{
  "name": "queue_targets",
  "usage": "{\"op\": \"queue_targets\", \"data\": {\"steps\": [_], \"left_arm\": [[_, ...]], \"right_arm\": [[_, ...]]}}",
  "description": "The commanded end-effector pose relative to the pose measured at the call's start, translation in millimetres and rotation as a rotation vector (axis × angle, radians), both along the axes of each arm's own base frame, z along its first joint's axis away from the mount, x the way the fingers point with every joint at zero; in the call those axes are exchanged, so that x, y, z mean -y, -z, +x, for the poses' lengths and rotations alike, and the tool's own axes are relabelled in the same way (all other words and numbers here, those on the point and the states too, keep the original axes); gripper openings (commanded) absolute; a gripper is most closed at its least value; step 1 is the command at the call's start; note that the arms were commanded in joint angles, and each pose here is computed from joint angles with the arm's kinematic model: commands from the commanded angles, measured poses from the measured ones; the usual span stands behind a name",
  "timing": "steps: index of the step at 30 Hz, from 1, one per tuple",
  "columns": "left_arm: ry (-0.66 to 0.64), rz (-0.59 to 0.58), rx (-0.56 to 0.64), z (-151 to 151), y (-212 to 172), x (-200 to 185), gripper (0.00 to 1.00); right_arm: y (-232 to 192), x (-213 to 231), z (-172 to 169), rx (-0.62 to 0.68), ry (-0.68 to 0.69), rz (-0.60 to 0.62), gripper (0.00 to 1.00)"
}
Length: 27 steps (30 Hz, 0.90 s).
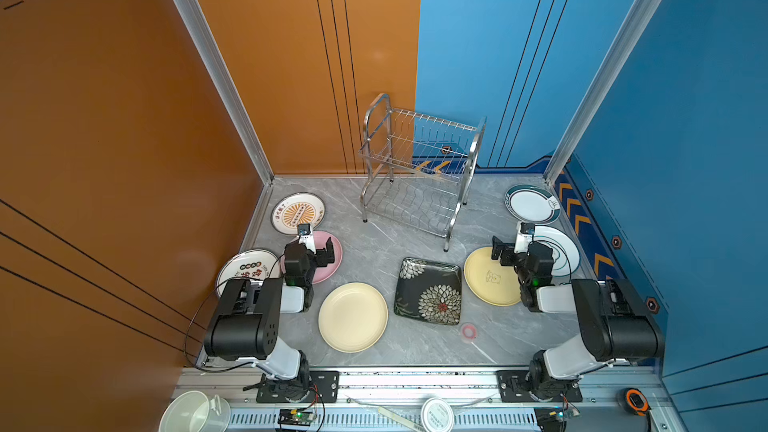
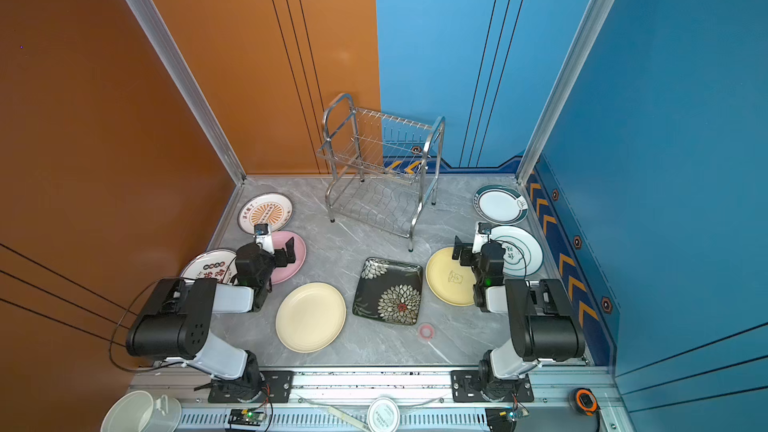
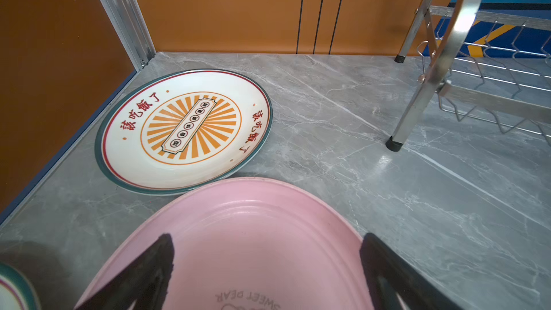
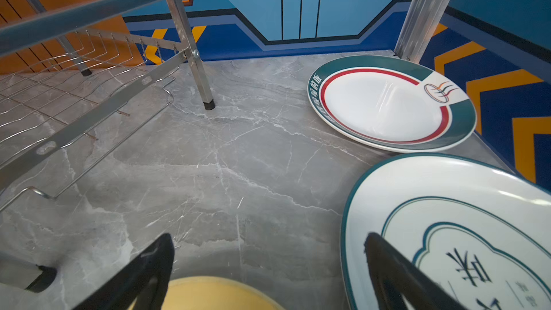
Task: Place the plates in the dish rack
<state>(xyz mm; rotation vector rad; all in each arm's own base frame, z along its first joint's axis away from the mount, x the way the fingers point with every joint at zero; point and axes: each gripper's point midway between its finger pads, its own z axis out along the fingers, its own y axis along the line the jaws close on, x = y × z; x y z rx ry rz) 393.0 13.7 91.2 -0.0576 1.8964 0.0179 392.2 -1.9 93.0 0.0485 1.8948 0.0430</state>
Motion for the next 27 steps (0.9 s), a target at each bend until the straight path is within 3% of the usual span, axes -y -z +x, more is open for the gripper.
{"op": "queue_targets", "data": {"steps": [1,27], "left_arm": [[0.027,0.007,-0.006,2.9,0.5,4.7,0.98],[0.084,0.011,-0.009,3.2,0.7,14.9,0.98]], "right_arm": [[0.0,-2.0,1.9,-0.004,-0.014,0.002,1.0],[-1.3,-1.7,2.3,0.0,-0.012,0.003,1.0]]}}
